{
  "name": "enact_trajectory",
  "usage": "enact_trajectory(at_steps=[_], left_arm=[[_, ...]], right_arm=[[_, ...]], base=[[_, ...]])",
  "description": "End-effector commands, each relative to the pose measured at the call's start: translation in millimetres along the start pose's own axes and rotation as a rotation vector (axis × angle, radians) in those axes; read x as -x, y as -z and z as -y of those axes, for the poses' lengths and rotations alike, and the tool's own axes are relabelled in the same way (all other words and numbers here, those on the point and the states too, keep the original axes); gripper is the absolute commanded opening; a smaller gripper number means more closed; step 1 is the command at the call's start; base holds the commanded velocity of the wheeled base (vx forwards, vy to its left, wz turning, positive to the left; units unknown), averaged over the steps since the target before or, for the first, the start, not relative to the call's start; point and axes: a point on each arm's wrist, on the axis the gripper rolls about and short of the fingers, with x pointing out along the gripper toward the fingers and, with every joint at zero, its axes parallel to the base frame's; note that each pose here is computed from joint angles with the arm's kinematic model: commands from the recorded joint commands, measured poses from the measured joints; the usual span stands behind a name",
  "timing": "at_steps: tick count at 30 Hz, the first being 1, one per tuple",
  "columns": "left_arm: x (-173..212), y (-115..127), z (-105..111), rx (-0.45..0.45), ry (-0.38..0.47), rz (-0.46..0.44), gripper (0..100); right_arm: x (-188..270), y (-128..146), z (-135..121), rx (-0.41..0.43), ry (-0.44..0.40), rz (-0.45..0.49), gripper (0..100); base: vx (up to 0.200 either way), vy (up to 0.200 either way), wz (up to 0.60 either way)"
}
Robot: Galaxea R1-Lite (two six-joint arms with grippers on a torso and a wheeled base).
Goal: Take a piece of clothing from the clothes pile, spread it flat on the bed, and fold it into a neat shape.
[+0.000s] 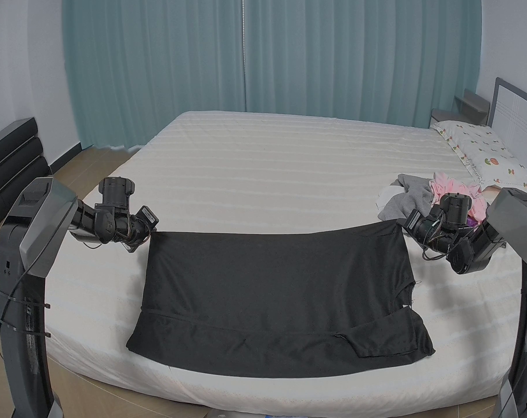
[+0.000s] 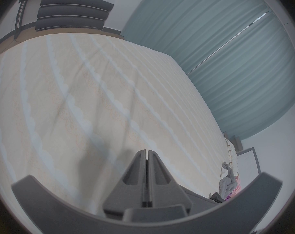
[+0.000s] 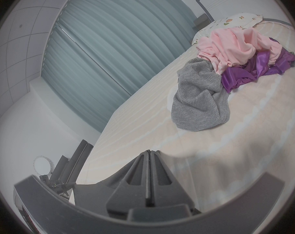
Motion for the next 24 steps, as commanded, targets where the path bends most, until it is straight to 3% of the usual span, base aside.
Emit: enact_trajectory(at_steps=[1, 24], left_arm=[[1, -1, 0, 0.0, -0.001, 0.001, 0], [42, 19, -14, -0.035, -0.066, -0.08, 0]], right_arm=[[3, 4, 1, 0.002, 0.009, -0.016, 0], [69, 17, -1, -0.046, 0.017, -0.146, 0]], base=[[0.0, 0.0, 0.0], [0.0, 0.0, 0.0]])
